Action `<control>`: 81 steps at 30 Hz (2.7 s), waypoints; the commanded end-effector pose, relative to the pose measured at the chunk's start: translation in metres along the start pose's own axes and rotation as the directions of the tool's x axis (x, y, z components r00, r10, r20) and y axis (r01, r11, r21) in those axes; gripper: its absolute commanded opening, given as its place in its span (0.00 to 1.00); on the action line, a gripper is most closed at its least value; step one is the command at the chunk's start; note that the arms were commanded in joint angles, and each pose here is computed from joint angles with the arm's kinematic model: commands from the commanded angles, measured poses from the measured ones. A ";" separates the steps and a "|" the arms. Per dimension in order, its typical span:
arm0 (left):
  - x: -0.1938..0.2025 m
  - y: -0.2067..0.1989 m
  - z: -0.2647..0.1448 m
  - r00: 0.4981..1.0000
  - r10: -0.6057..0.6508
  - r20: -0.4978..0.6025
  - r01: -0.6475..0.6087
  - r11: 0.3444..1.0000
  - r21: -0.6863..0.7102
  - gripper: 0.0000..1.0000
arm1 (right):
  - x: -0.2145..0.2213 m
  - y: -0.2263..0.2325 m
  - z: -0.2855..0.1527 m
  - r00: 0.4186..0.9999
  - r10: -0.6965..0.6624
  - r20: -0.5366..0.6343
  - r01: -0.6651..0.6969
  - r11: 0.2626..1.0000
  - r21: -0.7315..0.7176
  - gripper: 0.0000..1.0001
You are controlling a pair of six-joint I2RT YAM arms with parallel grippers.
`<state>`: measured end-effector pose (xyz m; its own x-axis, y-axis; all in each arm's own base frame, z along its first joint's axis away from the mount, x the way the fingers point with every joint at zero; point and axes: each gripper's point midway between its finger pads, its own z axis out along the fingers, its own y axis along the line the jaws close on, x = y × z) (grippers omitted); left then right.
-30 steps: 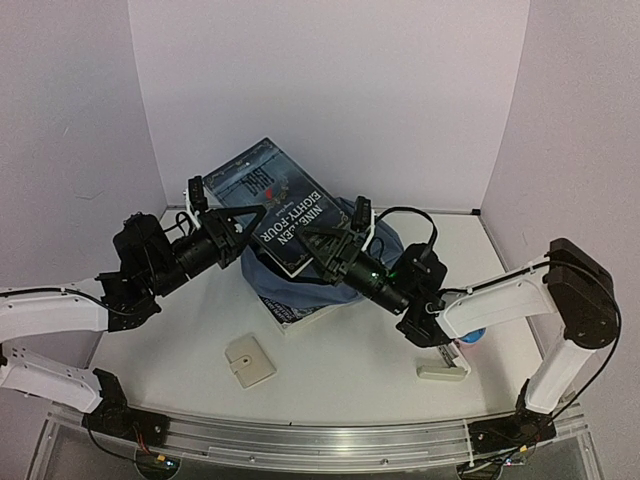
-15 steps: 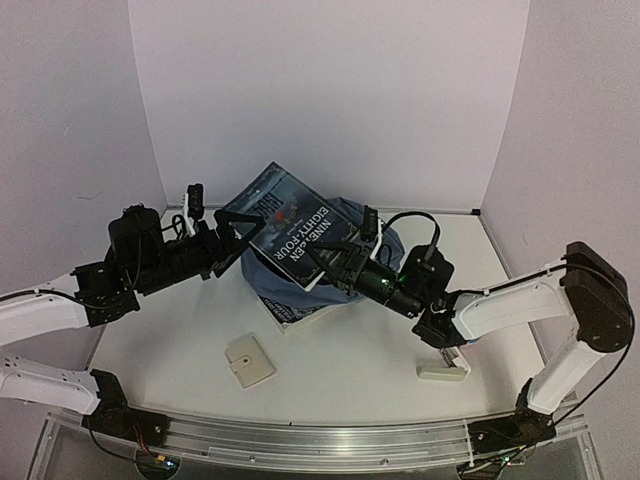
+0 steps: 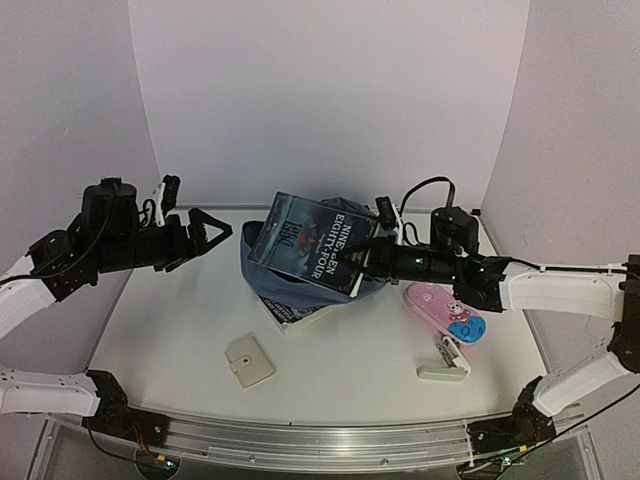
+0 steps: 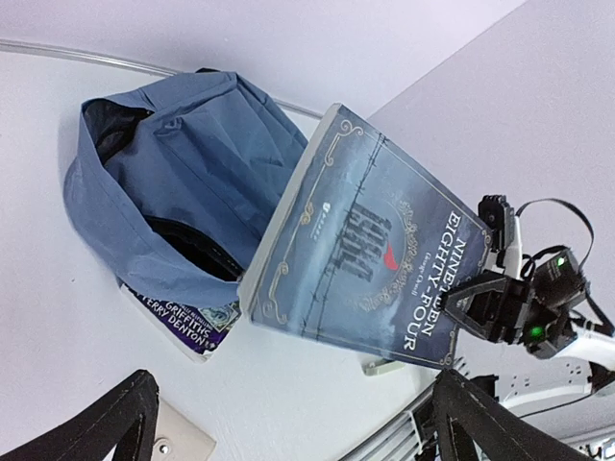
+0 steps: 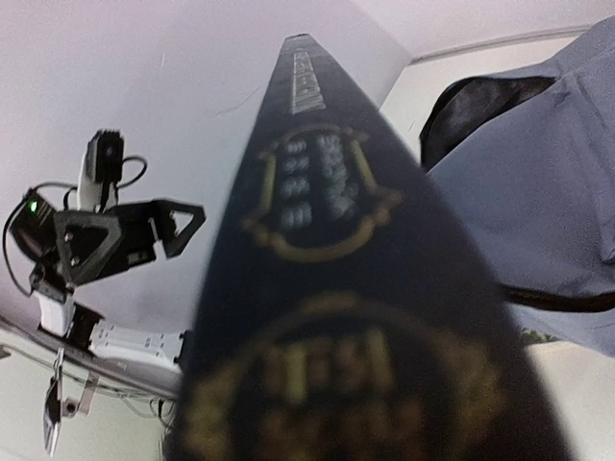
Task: Pack the student bag
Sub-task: Pick up the book from the center of the board, then place the book in the student bag.
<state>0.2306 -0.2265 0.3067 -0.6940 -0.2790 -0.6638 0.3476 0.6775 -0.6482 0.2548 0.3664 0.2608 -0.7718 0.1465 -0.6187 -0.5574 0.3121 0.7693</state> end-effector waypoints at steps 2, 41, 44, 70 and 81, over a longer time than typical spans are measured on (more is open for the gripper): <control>0.007 -0.038 0.005 0.984 0.102 -0.146 -0.081 0.986 0.143 1.00 | -0.011 0.090 -0.020 0.986 -0.154 -0.061 0.128 0.940 -0.316 0.00; 0.035 -0.098 0.011 0.939 0.054 -0.340 0.131 0.858 0.497 0.49 | 0.001 0.127 -0.041 0.983 -0.159 -0.095 0.086 0.846 -0.526 0.00; 0.036 -0.100 0.012 0.937 0.055 -0.345 0.136 0.853 0.504 0.41 | 0.002 0.126 -0.041 0.982 -0.159 -0.101 0.082 0.847 -0.526 0.00; 0.017 0.020 0.021 0.965 -0.204 -0.165 0.208 0.978 0.002 0.00 | -0.055 0.037 -0.013 0.963 -0.260 0.075 0.244 0.954 0.175 0.91; -0.033 0.095 -0.037 0.963 -0.223 0.153 0.256 0.933 -0.251 0.00 | -0.028 0.011 0.078 0.865 -0.475 -0.164 0.494 0.745 0.448 0.91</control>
<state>0.2520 -0.1564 0.2349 -0.7920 -0.4490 -0.4137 -0.0510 0.7238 -0.6881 0.2664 0.4195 0.3214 -0.5000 0.0046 -0.8660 -0.7012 0.5847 0.4079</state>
